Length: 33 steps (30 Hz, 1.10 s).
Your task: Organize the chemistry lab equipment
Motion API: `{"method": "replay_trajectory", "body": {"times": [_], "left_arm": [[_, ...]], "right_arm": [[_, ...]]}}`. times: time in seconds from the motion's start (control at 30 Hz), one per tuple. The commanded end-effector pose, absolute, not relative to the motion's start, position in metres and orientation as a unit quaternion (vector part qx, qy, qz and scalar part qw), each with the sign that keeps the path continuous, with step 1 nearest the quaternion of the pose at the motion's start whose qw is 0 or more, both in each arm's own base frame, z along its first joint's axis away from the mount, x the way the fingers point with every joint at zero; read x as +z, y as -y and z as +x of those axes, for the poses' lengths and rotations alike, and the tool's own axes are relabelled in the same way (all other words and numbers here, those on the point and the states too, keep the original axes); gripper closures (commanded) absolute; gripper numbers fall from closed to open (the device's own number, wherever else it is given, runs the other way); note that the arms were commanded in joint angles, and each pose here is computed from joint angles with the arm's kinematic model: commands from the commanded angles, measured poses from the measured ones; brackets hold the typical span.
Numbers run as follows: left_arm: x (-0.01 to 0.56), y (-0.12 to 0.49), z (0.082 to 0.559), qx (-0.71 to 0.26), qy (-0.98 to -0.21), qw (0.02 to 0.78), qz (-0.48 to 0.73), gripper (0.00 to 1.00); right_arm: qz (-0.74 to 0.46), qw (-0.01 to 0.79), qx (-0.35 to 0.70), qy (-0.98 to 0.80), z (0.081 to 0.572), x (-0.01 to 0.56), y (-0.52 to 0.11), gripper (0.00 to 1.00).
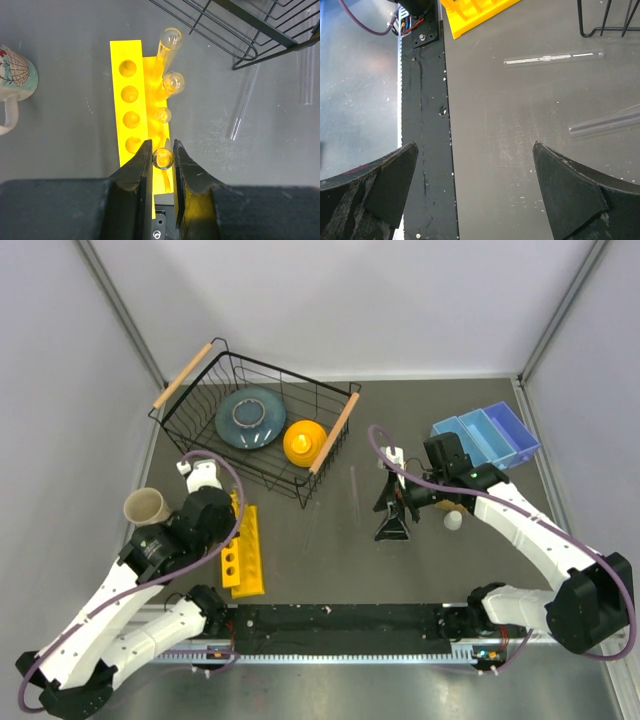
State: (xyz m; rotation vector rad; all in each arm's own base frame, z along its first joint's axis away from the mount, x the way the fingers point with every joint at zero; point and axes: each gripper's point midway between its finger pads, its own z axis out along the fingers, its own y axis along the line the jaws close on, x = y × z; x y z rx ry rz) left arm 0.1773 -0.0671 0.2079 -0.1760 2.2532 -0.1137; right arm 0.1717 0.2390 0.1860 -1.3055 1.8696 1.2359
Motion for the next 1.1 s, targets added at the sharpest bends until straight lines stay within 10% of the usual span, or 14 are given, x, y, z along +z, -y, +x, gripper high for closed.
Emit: {"method": "replay_trajectory", "body": {"times": [0.0,0.4,1.07], "left_arm": [[0.208,0.072,0.185,-0.048,-0.899,0.431,-0.066,0.95],[0.166,0.087,0.191,-0.044,-0.916,0.394,-0.067,0.88],[0.22,0.081,0.177,-0.119,-0.88,0.45,-0.095,0.03]], "right_arm": [[-0.496,0.289,0.466,-0.673,0.169,0.196,-0.239,0.01],[-0.496,0.291,0.467,-0.672,0.169,0.196,-0.238,0.01],[-0.405,0.296,0.433,-0.749,0.208,0.185,-0.243,0.01]]}}
